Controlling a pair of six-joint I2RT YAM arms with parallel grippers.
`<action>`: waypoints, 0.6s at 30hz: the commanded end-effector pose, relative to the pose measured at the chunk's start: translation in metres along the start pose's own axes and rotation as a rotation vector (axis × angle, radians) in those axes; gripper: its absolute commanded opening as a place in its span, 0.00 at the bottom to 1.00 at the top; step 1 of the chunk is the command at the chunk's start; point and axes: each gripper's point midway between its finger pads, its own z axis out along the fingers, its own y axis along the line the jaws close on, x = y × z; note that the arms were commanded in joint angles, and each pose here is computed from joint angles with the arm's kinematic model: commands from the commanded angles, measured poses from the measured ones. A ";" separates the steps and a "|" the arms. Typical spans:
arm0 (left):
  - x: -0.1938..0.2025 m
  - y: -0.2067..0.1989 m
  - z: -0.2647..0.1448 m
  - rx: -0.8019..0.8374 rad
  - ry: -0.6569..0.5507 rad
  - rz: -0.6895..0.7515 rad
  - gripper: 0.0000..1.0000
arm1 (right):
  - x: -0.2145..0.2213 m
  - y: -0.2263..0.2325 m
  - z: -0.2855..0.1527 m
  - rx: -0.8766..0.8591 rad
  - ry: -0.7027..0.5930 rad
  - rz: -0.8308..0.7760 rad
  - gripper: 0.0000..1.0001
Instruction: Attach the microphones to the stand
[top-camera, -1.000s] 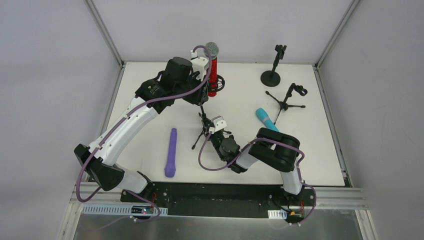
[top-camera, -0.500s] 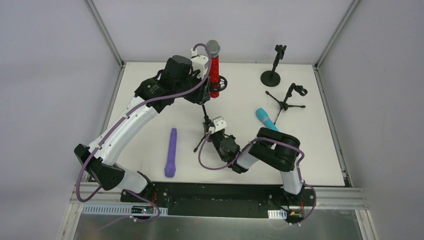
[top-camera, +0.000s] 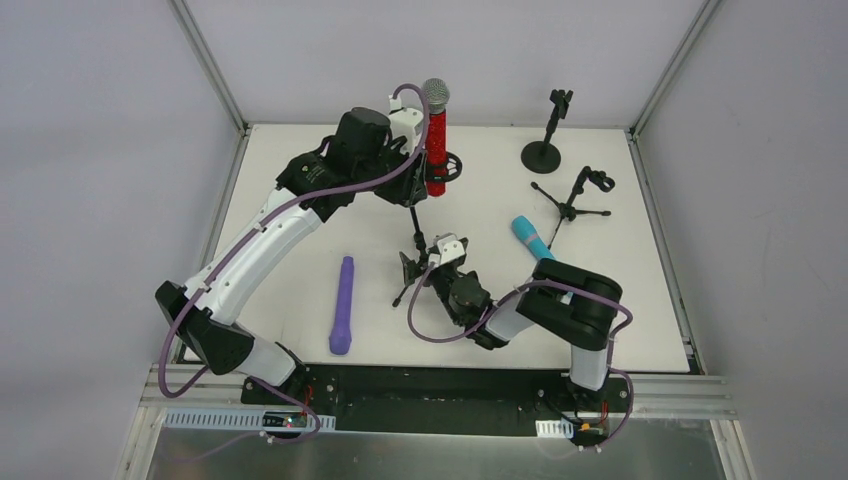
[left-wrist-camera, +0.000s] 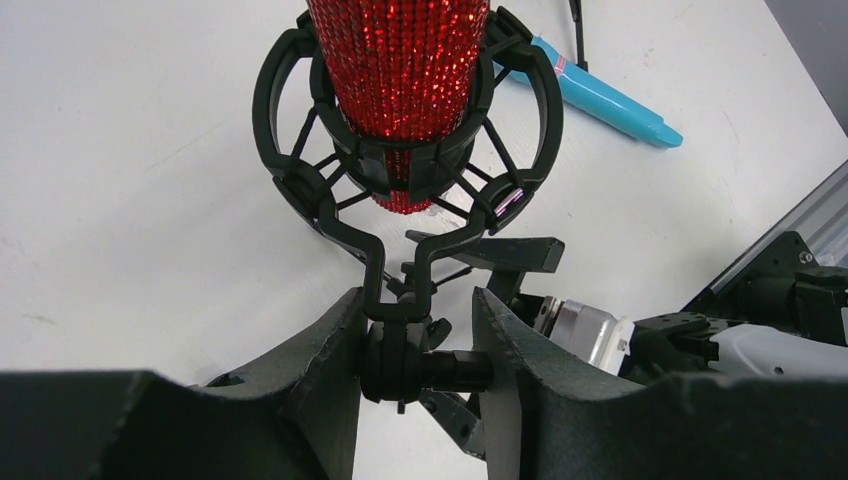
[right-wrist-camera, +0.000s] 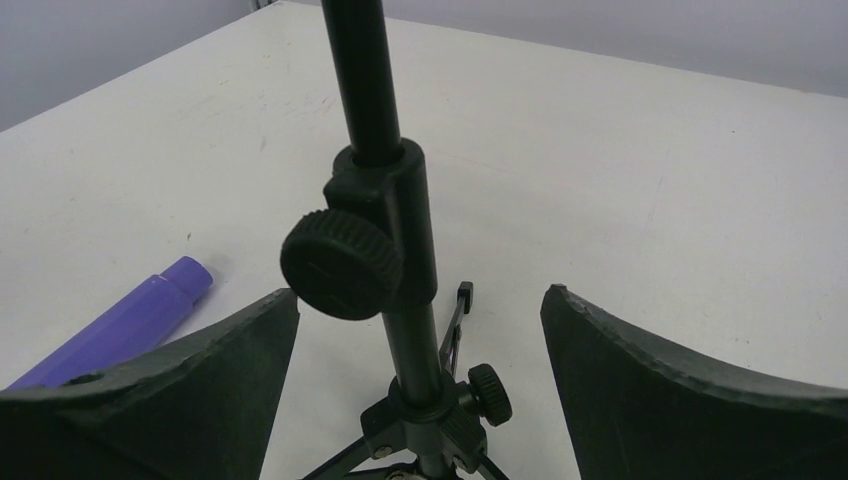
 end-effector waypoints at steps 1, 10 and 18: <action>-0.040 -0.002 -0.008 -0.011 -0.136 0.011 0.00 | -0.033 -0.001 -0.001 0.006 -0.073 0.082 0.96; -0.037 0.012 0.006 -0.083 -0.116 0.015 0.00 | -0.061 -0.011 -0.010 0.029 -0.123 0.143 0.99; -0.040 0.030 0.014 -0.181 -0.120 0.008 0.00 | -0.066 -0.030 -0.025 0.086 -0.130 0.177 0.99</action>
